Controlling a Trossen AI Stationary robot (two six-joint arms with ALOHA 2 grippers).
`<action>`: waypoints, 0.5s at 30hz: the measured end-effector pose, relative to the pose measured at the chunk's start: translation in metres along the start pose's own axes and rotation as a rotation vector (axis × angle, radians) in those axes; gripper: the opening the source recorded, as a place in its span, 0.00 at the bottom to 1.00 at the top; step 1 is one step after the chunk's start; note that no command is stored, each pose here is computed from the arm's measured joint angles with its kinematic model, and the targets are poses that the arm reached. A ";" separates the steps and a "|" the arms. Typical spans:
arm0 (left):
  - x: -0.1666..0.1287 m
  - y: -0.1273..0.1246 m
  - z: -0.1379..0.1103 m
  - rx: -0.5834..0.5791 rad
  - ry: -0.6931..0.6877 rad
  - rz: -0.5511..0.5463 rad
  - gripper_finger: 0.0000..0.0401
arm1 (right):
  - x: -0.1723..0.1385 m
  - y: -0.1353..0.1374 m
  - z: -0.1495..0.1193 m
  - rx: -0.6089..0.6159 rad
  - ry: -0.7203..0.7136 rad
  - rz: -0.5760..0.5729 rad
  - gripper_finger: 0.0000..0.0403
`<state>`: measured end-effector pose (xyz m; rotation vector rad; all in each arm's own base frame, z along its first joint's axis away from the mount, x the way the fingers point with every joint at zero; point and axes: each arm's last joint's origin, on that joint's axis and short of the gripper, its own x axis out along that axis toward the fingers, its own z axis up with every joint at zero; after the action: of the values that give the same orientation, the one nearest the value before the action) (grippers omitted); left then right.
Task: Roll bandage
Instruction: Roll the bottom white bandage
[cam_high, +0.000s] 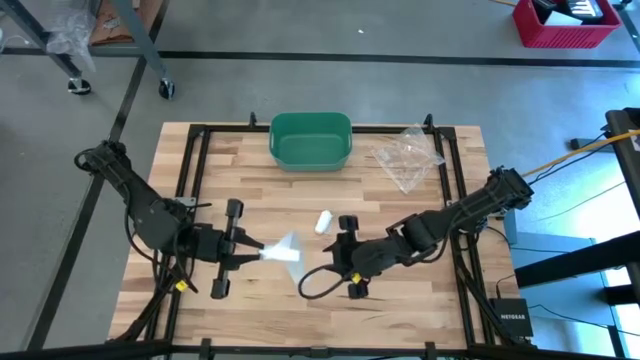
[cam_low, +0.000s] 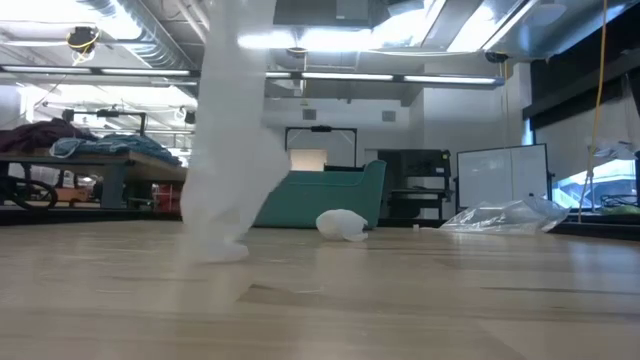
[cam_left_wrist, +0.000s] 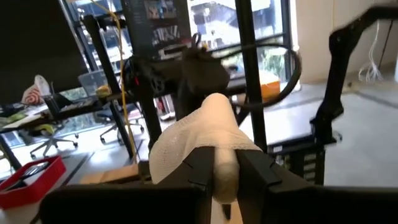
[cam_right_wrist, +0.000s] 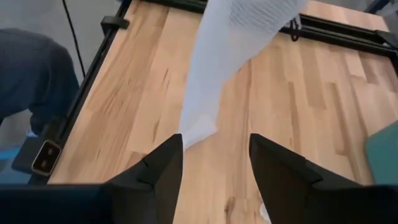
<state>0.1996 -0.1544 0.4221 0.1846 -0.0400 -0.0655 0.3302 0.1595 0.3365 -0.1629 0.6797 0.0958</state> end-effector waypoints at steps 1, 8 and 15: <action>0.000 0.000 -0.002 0.011 0.017 -0.003 0.08 | -0.001 0.003 -0.001 -0.007 0.004 0.006 0.47; 0.009 -0.022 -0.023 0.249 0.145 -0.024 0.07 | -0.011 0.021 -0.003 -0.084 -0.019 -0.031 0.47; 0.024 -0.055 -0.049 0.746 0.258 0.022 0.09 | -0.015 0.024 -0.003 -0.162 -0.044 -0.193 0.47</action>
<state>0.2223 -0.2011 0.3649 0.9365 0.1944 -0.0009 0.3136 0.1824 0.3403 -0.3800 0.6087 -0.0312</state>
